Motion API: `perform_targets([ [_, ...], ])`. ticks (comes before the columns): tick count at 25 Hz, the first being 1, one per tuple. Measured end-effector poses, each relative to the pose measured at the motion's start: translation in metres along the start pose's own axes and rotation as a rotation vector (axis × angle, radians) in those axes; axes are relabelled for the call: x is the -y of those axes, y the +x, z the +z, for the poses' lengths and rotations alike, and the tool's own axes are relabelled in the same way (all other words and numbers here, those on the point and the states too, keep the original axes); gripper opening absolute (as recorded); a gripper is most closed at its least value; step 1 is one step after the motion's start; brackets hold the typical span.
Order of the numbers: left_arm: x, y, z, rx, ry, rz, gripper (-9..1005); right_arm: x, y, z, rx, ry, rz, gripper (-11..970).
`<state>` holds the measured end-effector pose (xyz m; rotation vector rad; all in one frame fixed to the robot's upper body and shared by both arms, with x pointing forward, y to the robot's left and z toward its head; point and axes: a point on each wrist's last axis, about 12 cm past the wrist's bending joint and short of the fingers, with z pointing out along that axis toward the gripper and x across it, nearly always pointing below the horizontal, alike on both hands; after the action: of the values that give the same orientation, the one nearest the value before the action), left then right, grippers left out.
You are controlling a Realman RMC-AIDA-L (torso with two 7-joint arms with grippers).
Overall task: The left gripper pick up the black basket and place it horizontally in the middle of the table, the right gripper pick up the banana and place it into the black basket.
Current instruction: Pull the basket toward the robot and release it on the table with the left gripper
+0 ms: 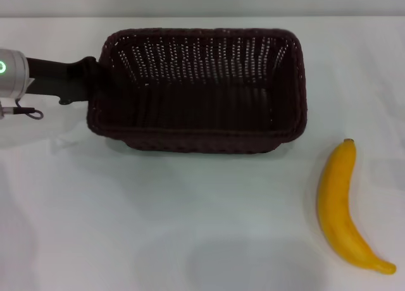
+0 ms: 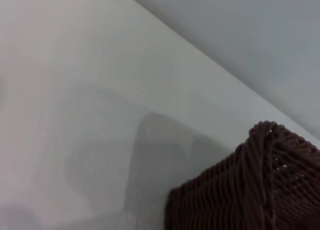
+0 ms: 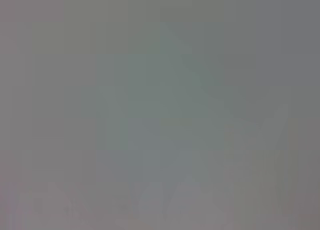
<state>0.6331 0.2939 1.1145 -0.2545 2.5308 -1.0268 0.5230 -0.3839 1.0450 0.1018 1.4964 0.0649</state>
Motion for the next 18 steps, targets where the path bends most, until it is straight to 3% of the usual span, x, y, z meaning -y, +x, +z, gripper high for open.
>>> perform_targets([
  [5,0.001,0.004,-0.001,-0.024,0.013,0.006,260,0.001,0.001,-0.002,-0.006,0.005,0.0,868],
  [11,0.006,0.006,-0.004,-0.056,0.056,0.054,411,0.002,0.002,-0.002,-0.014,0.01,0.001,869],
  [17,0.001,0.007,-0.019,-0.012,0.076,0.1,480,0.002,0.002,-0.002,-0.016,0.01,0.001,868],
  [18,0.001,0.008,-0.021,-0.001,0.085,0.099,585,0.002,0.002,-0.001,-0.016,0.01,0.001,868],
])
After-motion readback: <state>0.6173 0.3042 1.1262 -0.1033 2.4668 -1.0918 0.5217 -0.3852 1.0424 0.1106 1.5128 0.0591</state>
